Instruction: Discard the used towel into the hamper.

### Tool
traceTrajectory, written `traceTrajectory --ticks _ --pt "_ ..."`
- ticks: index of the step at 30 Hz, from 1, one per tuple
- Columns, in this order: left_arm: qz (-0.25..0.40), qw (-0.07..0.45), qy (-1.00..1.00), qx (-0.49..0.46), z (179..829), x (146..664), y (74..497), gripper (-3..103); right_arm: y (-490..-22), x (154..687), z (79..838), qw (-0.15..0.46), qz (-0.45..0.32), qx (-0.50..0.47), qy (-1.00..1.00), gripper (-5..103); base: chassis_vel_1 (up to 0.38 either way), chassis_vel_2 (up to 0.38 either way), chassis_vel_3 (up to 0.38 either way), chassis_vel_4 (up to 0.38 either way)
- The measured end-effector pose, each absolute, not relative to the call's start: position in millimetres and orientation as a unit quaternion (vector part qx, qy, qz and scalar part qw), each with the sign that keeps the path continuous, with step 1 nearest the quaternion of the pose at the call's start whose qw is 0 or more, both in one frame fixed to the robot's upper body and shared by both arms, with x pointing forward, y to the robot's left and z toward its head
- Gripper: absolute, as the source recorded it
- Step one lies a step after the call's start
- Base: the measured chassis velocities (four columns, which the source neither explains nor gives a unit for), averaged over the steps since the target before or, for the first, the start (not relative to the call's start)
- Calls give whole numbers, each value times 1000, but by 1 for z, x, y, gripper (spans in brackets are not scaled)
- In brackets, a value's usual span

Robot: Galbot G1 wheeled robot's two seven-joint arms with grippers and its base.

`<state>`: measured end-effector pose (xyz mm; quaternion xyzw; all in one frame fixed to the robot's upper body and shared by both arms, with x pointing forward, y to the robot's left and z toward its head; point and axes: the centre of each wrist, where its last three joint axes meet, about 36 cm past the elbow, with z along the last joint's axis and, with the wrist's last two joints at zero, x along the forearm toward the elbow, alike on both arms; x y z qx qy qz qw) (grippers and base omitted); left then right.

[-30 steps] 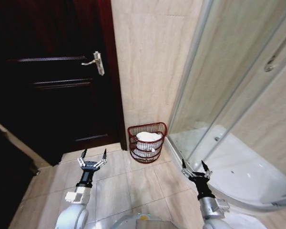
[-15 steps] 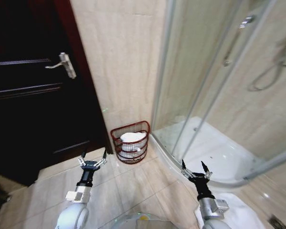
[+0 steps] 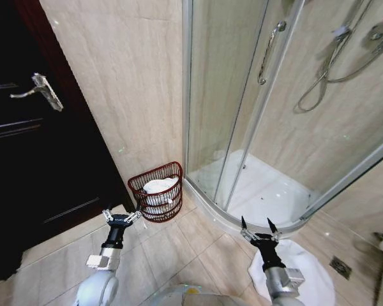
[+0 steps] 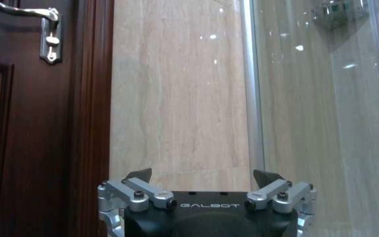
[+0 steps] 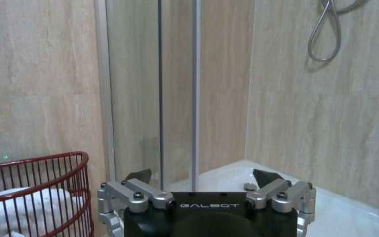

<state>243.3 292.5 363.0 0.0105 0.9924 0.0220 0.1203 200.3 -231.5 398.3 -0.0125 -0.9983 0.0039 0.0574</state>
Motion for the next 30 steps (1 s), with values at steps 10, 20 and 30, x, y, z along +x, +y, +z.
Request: traceTrajectory --ticks 10,20,30 --pt "18 121 992 10 362 239 289 100 -222 204 407 52 5 -6 -999 100 -87 -88 87 86" --pt "19 125 992 7 362 237 293 100 -219 204 408 53 5 -14 -998 100 -52 -55 63 73" --pt "17 126 992 8 361 239 292 100 -224 201 407 57 11 -26 -998 100 -25 -111 23 112"
